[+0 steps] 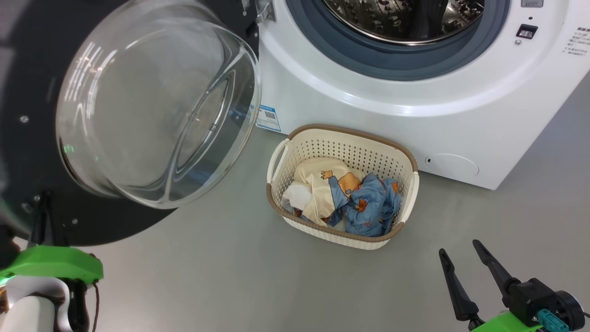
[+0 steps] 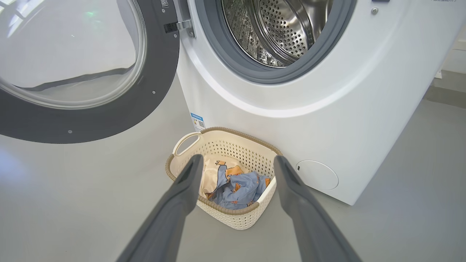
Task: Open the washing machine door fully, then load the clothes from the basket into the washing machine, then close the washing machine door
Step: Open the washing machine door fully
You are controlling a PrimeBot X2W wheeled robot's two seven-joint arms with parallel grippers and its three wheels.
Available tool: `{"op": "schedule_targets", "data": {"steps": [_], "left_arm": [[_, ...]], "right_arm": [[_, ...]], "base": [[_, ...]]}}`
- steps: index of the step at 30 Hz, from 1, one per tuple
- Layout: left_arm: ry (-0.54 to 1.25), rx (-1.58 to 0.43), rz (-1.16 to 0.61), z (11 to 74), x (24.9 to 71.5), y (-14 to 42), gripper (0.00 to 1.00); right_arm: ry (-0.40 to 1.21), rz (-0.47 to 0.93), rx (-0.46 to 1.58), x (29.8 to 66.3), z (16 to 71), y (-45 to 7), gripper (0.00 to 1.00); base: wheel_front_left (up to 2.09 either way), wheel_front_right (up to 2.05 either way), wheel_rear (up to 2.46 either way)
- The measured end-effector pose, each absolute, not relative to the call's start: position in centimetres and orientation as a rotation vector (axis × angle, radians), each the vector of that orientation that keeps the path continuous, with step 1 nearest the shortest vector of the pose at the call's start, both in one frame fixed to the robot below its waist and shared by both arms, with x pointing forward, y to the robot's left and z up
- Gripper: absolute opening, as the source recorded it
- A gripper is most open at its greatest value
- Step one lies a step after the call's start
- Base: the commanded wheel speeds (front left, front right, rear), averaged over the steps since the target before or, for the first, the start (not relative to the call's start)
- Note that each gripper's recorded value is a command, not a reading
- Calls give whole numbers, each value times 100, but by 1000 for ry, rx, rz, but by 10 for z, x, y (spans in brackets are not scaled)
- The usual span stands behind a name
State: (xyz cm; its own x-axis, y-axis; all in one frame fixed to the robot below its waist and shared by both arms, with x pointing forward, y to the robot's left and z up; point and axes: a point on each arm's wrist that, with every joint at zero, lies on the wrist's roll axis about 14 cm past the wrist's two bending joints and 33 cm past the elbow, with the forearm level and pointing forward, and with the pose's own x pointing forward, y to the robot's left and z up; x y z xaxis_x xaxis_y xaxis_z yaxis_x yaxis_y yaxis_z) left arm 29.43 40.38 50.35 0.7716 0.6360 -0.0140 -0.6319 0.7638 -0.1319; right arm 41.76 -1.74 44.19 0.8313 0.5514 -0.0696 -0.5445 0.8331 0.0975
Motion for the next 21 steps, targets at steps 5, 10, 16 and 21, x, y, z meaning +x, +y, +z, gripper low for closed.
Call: {"op": "schedule_targets", "data": {"steps": [5, 10, 16, 21], "left_arm": [[-33, -136, 706, 503, 299, 411, 0], [-29, -138, 714, 500, 304, 412, 0], [-15, -146, 726, 494, 305, 413, 0], [-13, -139, 740, 493, 306, 418, 0]], "right_arm": [[99, 580, 76, 423, 439, -18, 100], [98, 585, 74, 428, 437, -17, 100], [110, 589, 62, 430, 432, -18, 100], [110, 586, 64, 433, 431, -19, 100]], "base": [[0, 0, 0], [0, 0, 0], [0, 0, 0], [0, 0, 0]]}}
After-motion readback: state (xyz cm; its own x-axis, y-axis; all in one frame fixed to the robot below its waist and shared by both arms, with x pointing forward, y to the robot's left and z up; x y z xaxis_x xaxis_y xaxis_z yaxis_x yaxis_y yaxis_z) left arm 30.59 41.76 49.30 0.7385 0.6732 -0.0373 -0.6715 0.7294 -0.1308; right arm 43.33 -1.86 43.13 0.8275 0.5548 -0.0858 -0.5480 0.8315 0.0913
